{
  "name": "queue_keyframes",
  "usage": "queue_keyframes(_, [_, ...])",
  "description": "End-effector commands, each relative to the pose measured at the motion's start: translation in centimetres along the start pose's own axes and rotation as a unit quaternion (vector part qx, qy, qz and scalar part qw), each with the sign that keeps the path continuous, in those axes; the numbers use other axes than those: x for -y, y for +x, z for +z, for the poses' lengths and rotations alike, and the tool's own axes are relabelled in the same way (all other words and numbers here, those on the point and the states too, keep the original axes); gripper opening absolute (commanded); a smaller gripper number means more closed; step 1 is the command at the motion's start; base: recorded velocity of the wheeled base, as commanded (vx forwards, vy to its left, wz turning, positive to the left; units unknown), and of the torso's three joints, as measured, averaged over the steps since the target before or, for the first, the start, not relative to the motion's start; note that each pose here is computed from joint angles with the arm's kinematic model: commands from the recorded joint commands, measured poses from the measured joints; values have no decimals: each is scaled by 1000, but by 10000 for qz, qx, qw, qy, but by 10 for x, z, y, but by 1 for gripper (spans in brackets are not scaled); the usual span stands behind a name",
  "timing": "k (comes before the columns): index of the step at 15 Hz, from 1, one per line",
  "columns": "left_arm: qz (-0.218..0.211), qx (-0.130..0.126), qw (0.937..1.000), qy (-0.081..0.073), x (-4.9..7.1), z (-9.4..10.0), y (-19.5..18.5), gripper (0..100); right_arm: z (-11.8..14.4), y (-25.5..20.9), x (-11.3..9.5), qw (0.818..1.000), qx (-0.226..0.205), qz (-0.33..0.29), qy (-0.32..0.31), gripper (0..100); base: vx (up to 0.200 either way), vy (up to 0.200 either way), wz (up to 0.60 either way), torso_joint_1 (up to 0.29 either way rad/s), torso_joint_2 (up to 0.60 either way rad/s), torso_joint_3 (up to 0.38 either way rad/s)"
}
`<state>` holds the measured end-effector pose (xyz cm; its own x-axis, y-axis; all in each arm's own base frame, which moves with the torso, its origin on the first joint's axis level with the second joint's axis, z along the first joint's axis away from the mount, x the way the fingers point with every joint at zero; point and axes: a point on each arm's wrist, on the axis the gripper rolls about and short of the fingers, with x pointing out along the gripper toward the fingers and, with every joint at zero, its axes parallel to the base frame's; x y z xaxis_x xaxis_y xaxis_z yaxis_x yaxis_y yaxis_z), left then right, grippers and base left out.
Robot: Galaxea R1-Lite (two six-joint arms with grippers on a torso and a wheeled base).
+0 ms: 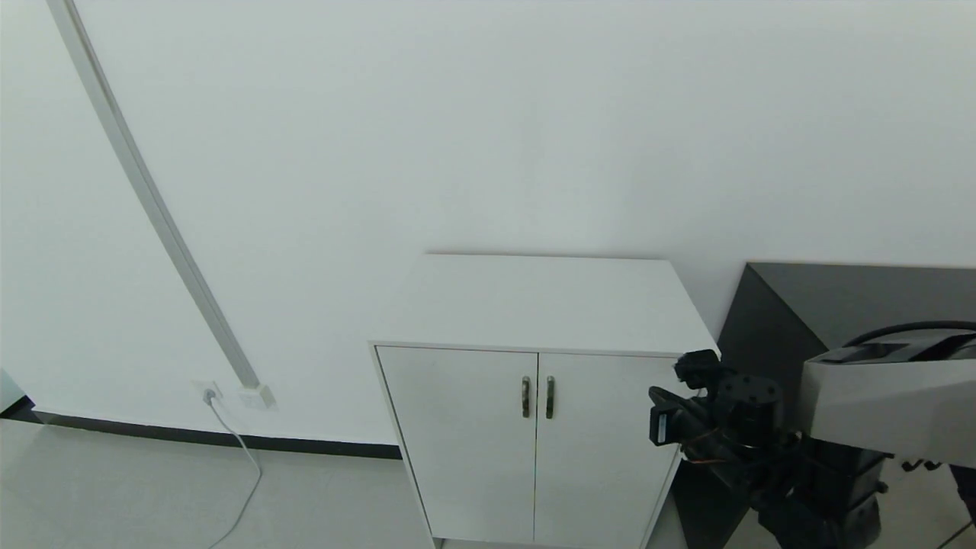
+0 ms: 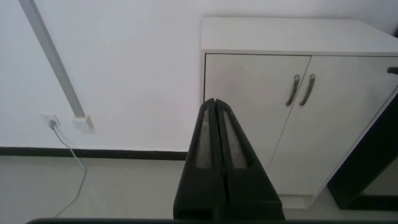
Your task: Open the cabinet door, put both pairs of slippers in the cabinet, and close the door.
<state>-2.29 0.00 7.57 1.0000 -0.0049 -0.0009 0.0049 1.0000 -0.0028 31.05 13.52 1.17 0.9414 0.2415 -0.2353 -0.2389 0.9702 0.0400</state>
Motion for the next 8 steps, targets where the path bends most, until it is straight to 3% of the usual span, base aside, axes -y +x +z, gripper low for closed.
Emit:
queue_keyframes(1, [1, -3, 10000, -2, 0, 0, 0, 0, 15, -48, 18, 9997, -52, -227, -81, 0, 0, 0, 0, 0, 0, 0])
queue_keyframes(7, [1, -3, 10000, -2, 0, 0, 0, 0, 27, -137, 38, 9987, -230, -453, -84, 0, 0, 0, 0, 0, 0, 0])
queue_keyframes(8, [1, -3, 10000, -2, 0, 0, 0, 0, 38, -146, 41, 9983, 58, -581, -19, 0, 0, 0, 0, 0, 0, 0])
